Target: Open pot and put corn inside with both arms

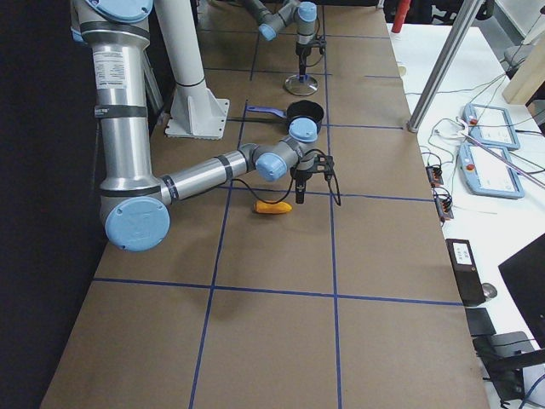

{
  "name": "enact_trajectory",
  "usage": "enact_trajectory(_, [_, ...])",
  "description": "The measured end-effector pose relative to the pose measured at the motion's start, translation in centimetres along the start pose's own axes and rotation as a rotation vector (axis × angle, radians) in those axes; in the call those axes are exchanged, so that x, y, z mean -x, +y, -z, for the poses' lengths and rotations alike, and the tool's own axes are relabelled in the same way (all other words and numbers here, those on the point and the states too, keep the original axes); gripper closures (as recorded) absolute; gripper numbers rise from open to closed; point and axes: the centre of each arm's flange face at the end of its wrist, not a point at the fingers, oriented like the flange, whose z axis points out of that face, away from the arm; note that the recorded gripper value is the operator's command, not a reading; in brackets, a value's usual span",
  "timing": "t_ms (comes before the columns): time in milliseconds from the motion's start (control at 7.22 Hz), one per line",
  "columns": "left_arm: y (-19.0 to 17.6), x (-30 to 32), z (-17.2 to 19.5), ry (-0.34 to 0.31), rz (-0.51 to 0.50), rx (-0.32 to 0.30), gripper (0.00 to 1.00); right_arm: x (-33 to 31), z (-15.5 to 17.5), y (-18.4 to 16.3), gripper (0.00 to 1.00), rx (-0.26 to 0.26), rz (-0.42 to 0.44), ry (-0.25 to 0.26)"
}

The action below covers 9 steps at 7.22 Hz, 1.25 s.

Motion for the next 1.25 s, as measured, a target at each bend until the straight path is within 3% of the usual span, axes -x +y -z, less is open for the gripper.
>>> enact_trajectory(277, [-0.4,0.1,0.7,0.01,0.006,-0.001,0.0,-1.0,-1.9,3.5,0.0,-0.006,-0.027,-0.033])
enact_trajectory(693, [-0.4,0.0,1.2,0.017,0.005,-0.005,0.0,-1.0,-4.5,6.5,0.01,0.017,-0.008,-0.001])
enact_trajectory(970, [-0.4,0.0,1.2,0.018,0.004,-0.005,0.0,-1.6,-5.3,7.4,0.07,0.034,-0.006,0.019])
enact_trajectory(1108, [-0.4,-0.1,1.2,0.019,0.003,-0.005,0.0,-1.7,-5.6,7.7,0.28,0.04,-0.005,0.026])
enact_trajectory(1247, [-0.3,-0.1,1.3,0.021,0.002,-0.006,0.0,-1.8,-5.8,7.8,0.65,0.044,-0.006,0.029])
